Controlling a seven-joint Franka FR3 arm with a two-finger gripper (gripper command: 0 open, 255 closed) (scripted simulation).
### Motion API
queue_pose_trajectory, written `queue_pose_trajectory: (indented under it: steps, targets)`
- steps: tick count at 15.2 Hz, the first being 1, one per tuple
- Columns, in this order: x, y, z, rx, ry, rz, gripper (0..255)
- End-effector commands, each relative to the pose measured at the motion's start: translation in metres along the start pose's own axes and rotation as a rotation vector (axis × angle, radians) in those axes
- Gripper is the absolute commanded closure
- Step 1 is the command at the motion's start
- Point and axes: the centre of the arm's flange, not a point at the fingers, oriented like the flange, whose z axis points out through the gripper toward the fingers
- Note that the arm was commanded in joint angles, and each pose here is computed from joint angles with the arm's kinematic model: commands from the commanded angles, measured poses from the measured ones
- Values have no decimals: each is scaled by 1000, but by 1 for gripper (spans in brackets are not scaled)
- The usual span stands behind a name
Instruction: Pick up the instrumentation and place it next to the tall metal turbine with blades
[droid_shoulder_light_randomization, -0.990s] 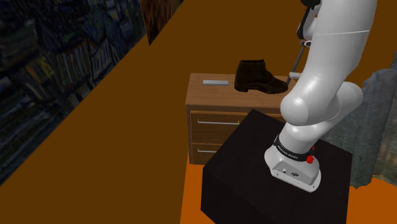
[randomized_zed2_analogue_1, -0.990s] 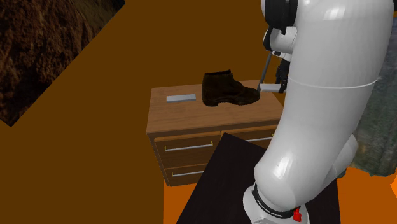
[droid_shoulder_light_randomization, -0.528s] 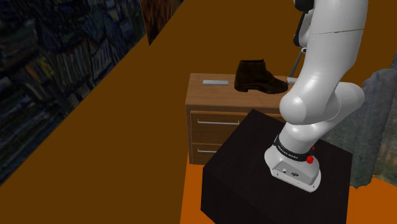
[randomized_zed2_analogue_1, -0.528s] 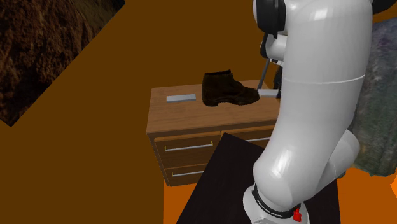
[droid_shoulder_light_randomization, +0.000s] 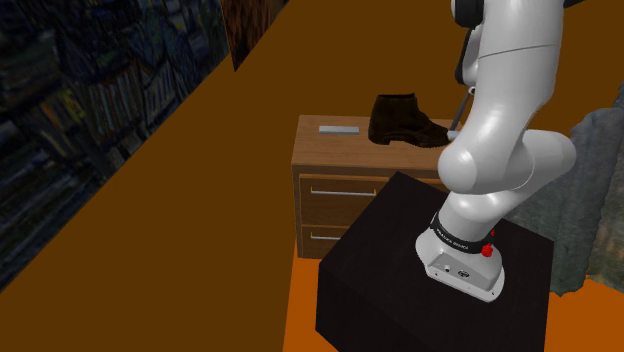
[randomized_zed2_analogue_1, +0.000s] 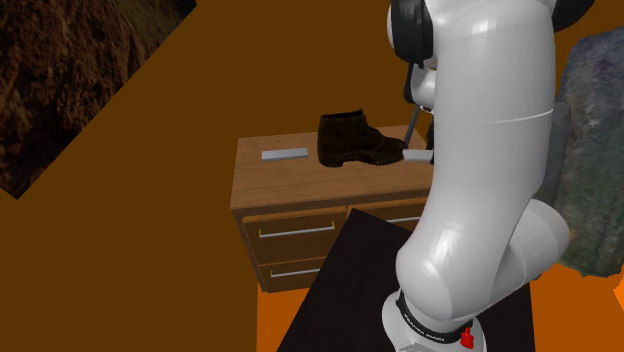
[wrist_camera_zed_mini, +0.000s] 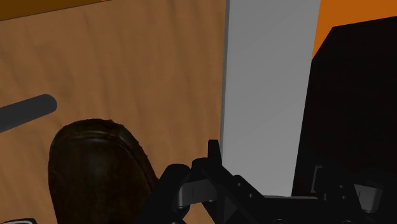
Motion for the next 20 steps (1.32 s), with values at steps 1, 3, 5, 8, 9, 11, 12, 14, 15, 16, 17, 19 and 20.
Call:
queue_pose_trajectory:
  steps: [1,3,5,8,9,11,12,14,15,16,17,19,20]
  targets:
    - [0,0,10,-1,0,0,255]
    - [0,0,20,-1,0,0,255]
    - [0,0,31,-1,0,0,255]
    - [0,0,47,-1,0,0,255]
    - [0,0,52,-1,0,0,255]
    - [0,1,63,-1,0,0,255]
    - [0,1,68,-1,0,0,255]
    - [0,1,78,-1,0,0,255]
    - [0,1,84,-1,0,0,255]
    - [0,1,89,-1,0,0,255]
    - [0,1,94,-1,0,0,255]
    - [0,2,105,-1,0,0,255]
    - [0,2,110,-1,0,0,255]
